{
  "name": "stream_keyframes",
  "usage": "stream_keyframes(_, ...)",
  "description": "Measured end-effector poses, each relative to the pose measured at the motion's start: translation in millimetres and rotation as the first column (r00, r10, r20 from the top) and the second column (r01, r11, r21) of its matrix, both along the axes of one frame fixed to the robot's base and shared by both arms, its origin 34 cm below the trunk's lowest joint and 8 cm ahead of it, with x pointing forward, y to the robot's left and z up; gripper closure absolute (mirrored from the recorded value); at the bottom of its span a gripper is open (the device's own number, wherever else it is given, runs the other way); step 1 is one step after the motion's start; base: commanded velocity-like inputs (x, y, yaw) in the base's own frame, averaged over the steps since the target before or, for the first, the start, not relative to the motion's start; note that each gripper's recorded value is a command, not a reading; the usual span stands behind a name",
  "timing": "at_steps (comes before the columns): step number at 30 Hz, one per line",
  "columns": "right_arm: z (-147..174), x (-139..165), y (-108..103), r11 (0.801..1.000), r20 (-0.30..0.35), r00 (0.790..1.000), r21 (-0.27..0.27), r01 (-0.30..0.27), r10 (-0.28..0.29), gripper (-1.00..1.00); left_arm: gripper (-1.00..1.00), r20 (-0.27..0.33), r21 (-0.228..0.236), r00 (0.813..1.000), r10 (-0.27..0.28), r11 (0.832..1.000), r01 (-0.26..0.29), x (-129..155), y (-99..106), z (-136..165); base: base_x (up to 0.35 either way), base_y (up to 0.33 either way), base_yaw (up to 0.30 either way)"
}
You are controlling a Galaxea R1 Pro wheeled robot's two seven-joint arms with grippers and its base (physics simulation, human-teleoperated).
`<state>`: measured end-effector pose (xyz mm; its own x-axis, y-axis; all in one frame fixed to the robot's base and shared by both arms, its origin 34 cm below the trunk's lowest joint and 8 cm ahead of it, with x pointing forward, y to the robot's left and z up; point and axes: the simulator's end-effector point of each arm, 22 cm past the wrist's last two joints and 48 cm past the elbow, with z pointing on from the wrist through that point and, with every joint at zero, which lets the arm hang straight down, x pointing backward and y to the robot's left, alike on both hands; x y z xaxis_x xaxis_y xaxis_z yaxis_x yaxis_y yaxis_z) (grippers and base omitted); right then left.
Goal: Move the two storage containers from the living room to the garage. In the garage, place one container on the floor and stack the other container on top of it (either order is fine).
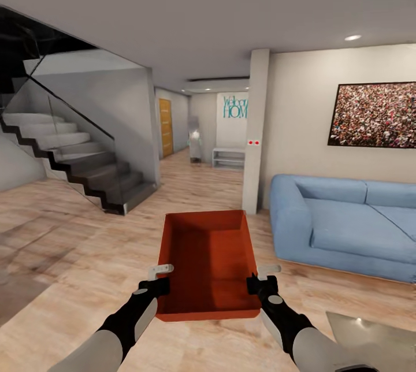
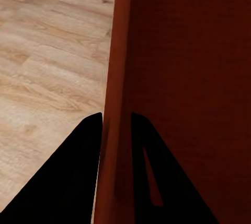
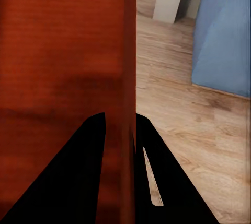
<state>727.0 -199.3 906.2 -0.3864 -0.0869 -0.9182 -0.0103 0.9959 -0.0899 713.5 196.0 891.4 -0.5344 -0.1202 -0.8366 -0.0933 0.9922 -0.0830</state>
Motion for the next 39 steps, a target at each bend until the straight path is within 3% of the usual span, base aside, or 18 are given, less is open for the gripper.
stream_keyframes(39,0.0,0.1,-0.4,1.0,0.0,1.0,0.003,0.001,-0.001,1.0,1.0,0.0,0.002,1.0,0.0,1.0,0.0,0.3,-0.4,0.9,0.322,0.075,-0.007)
